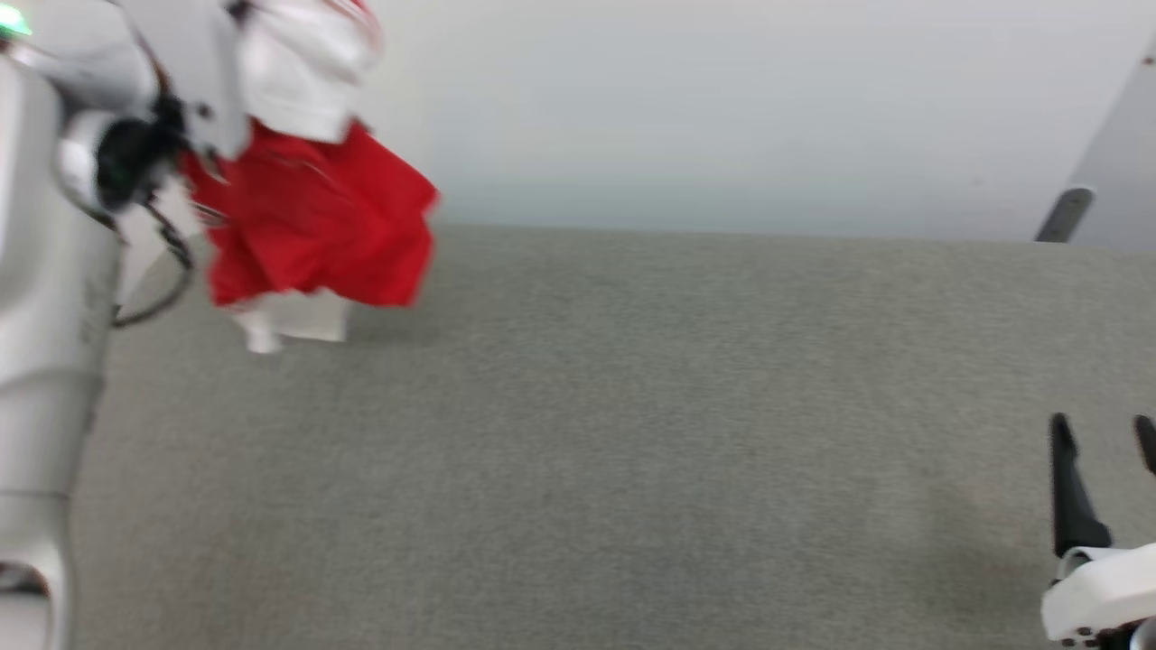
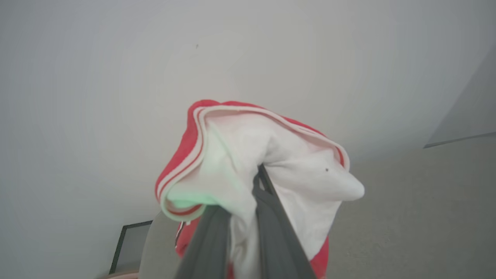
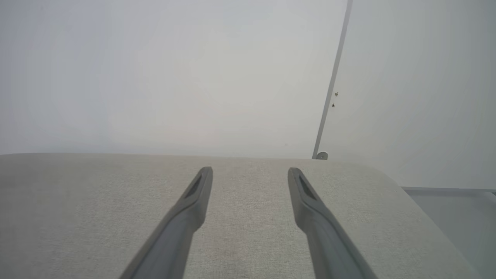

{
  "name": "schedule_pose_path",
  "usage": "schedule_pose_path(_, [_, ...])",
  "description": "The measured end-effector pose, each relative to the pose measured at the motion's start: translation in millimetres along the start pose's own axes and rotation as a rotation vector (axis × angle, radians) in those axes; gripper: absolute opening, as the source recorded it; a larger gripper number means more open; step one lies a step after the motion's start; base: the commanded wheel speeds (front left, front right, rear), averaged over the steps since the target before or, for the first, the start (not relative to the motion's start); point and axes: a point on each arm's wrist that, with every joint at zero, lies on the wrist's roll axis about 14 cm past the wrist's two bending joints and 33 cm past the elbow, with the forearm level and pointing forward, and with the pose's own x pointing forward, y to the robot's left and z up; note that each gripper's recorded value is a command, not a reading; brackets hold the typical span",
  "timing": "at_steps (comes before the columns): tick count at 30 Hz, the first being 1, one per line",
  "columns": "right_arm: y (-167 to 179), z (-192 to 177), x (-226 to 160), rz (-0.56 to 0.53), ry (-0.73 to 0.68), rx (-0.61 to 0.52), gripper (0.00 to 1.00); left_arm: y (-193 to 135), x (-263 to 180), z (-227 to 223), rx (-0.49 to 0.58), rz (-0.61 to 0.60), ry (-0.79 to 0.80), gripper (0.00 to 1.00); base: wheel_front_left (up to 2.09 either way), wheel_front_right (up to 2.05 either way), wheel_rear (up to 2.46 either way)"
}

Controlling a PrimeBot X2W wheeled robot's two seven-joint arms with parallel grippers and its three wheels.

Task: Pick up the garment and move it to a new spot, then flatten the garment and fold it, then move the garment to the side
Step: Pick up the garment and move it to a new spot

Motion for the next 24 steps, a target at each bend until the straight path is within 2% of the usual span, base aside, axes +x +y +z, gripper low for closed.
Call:
schedule_pose_path(10, [-60,-6,-35,-0.189,0.038,-0.041,1.00,-118,2,-16,0.029,-0.261,0.076,0.00,0.00,0.00,0.00])
schedule_pose_path(19, [-89,-17,-59,-0.287,0.068,-0.034,1.00,-205,-8,-80,0.047,-0.473,0.237,0.00,0.00,0.00,0.00])
schedule_pose_path(24, [-92,-26,-64,-0.303,0.093,-0.031,1.00,-234,-9,-124,0.041,-0.538,0.345,0.00,0.00,0.00,0.00])
